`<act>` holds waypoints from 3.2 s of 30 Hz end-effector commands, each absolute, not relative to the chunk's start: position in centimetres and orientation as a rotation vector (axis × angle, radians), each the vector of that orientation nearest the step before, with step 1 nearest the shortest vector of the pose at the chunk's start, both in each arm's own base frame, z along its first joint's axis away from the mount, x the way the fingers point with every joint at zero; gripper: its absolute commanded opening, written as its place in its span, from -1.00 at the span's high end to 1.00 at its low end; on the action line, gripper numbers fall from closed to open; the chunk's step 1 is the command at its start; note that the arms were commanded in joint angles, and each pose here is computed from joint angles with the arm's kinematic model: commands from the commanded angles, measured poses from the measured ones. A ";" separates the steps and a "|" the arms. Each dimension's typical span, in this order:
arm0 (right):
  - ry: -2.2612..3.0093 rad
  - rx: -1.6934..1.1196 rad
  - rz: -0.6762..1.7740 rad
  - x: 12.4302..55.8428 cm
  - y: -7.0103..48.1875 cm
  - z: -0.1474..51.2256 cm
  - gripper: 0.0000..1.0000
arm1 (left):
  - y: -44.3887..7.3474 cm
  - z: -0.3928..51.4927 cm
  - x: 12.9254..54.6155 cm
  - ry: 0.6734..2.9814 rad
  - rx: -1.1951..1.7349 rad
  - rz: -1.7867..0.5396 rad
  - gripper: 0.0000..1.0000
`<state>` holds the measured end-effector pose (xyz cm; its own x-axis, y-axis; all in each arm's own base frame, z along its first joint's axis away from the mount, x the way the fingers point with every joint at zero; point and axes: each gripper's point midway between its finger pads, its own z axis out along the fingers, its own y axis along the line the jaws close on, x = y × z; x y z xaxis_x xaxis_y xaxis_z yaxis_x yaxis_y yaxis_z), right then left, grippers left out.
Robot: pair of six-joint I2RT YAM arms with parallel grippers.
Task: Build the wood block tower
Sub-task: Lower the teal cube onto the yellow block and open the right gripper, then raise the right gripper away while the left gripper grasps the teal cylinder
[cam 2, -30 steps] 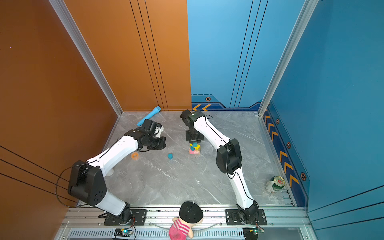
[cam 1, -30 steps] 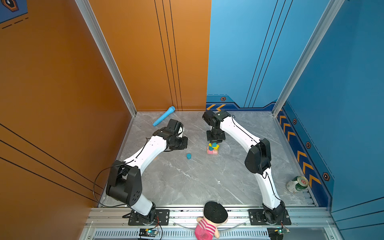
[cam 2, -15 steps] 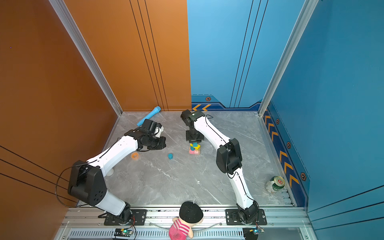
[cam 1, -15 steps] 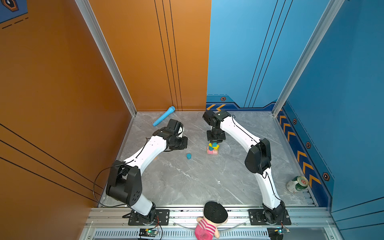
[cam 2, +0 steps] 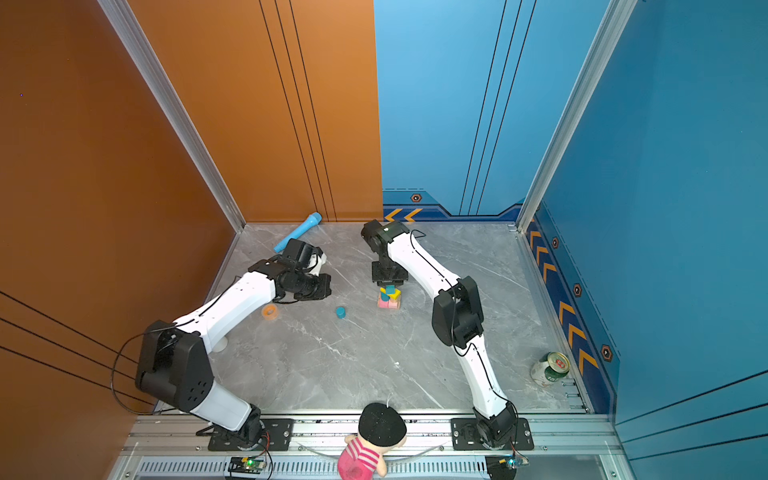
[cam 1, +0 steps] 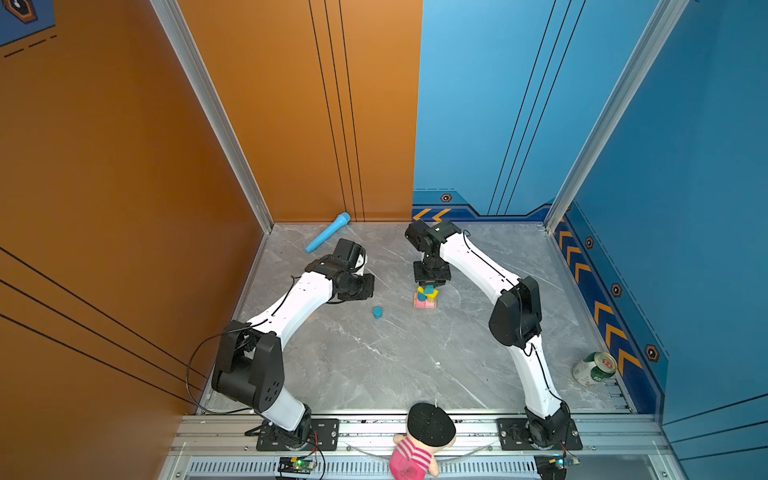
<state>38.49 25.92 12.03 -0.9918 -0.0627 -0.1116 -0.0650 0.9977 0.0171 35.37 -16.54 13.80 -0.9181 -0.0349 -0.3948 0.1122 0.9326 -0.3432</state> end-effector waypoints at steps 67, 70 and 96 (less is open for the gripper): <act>2.618 0.262 0.398 34.8 14.4 20.4 -0.33 | -19.0 9.2 32.4 2.928 0.167 -0.229 -0.33; 2.606 0.285 0.419 34.7 13.6 20.2 -0.33 | -18.5 8.4 32.7 2.954 0.165 -0.129 -0.31; 2.579 0.401 0.469 34.1 10.7 19.0 -0.31 | -18.7 4.0 34.1 3.059 0.088 -0.043 0.22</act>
<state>34.15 10.82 18.57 -0.8510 0.3421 -0.3984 0.1890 0.9073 0.3756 33.68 -19.01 3.88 -0.9946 0.0626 -0.0826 0.0672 0.9963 -0.0542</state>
